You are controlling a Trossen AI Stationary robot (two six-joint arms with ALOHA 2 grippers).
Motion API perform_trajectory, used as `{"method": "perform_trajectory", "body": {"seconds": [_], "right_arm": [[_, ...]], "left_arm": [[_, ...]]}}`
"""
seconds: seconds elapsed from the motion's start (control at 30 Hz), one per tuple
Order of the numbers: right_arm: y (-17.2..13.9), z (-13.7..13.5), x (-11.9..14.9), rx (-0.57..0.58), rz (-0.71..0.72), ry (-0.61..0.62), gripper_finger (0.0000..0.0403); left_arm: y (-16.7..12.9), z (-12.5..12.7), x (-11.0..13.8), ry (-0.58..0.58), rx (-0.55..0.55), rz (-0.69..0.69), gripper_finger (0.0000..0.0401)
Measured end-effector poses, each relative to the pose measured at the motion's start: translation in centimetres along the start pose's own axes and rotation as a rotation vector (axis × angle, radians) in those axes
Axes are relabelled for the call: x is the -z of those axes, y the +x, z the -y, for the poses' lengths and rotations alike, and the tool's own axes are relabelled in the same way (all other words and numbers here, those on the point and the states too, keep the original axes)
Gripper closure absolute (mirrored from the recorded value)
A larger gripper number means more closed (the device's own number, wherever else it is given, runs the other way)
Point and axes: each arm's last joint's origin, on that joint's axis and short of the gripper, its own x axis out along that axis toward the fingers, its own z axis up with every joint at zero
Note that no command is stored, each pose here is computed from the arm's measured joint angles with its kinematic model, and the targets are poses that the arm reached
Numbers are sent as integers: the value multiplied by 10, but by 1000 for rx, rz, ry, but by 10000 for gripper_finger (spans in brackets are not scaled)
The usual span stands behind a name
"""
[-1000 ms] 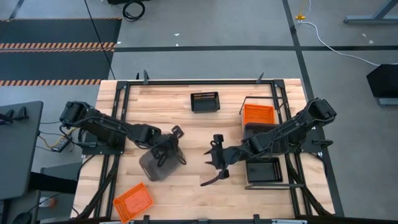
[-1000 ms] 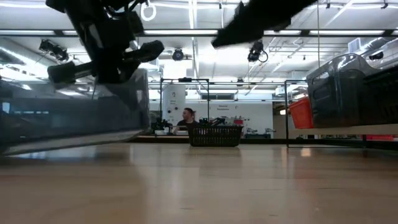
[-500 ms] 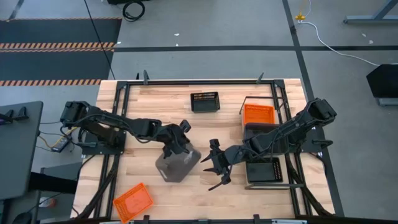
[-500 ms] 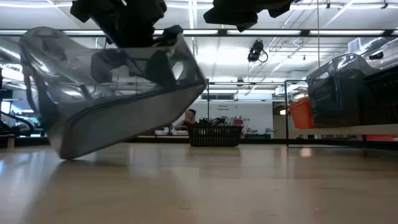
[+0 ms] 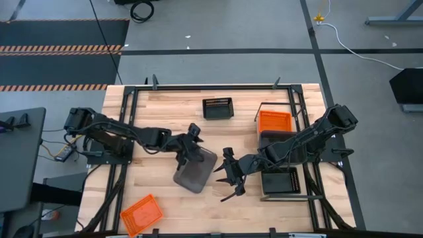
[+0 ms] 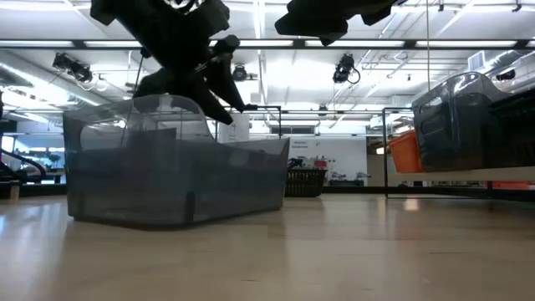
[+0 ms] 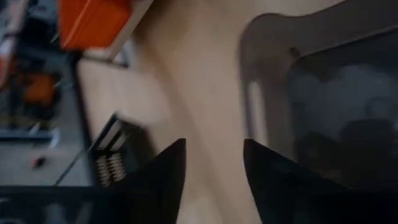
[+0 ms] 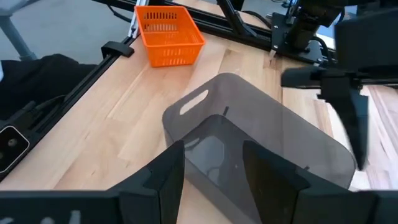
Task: Stack baskets on shelf by color
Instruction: Stack the black transparent bin on top of the black transparent bin on the shelf
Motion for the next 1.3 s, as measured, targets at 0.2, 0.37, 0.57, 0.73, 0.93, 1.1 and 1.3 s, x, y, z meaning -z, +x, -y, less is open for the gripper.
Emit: {"method": "perform_trajectory", "body": {"seconds": [0.2, 0.37, 0.57, 0.73, 0.93, 1.1, 1.3], "right_arm": [[0, 0, 1, -4, -9, -45, 233], [7, -3, 10, -24, -68, -240, 233], [34, -3, 26, -36, -121, -376, 233], [63, 3, 32, -28, -166, -432, 233], [82, 10, 23, -48, -217, -466, 233], [83, 11, 16, -101, -262, -457, 233], [82, 9, 17, -172, -254, -394, 233]], "left_arm": [[-16, 7, -5, -119, -143, -111, 202], [-36, 21, 1, -462, -98, -172, 207], [-49, 38, 13, -887, 26, -324, 222], [-50, 41, 18, -991, 28, -395, 223], [-52, 45, 20, -1003, 94, -436, 223], [-55, 49, 23, -962, 115, -481, 228], [-50, 39, 28, -900, -5, -470, 229]]}}
